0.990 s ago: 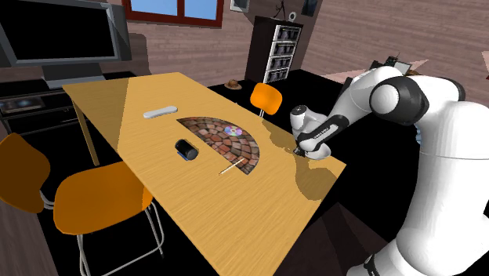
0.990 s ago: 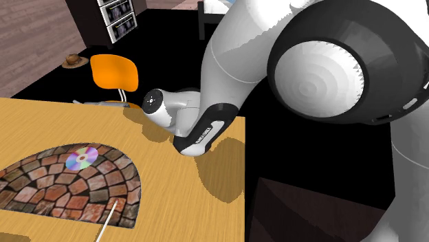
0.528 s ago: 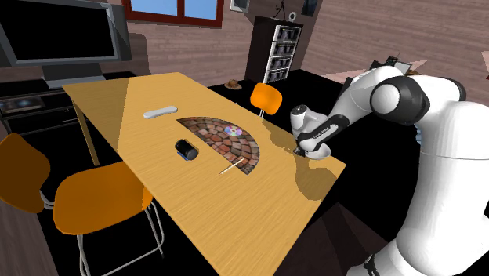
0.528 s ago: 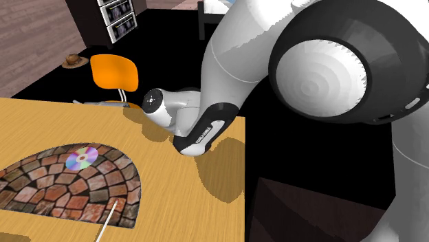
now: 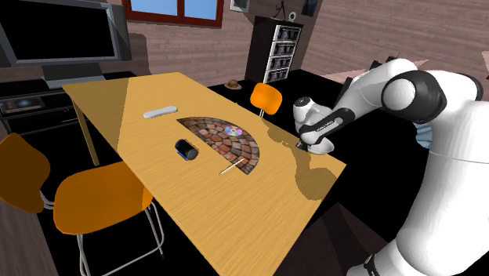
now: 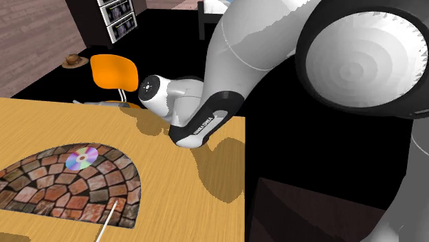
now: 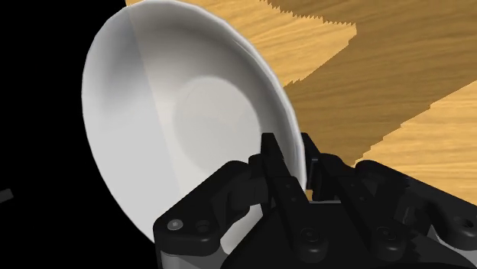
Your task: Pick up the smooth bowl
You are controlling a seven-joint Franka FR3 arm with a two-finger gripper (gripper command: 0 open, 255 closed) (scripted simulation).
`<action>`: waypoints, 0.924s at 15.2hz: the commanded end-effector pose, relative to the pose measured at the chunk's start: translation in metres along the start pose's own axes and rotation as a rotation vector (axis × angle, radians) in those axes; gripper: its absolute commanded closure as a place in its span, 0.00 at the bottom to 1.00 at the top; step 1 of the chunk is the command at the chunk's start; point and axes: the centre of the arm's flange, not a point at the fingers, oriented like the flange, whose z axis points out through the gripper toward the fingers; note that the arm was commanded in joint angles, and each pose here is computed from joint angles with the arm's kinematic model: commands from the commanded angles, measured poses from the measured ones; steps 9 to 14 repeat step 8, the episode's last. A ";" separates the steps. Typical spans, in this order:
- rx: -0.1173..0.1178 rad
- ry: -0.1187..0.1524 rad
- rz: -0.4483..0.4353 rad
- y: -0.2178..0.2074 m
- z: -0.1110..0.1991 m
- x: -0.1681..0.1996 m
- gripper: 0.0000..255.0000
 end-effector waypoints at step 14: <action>0.000 0.000 0.000 0.019 -0.033 -0.001 1.00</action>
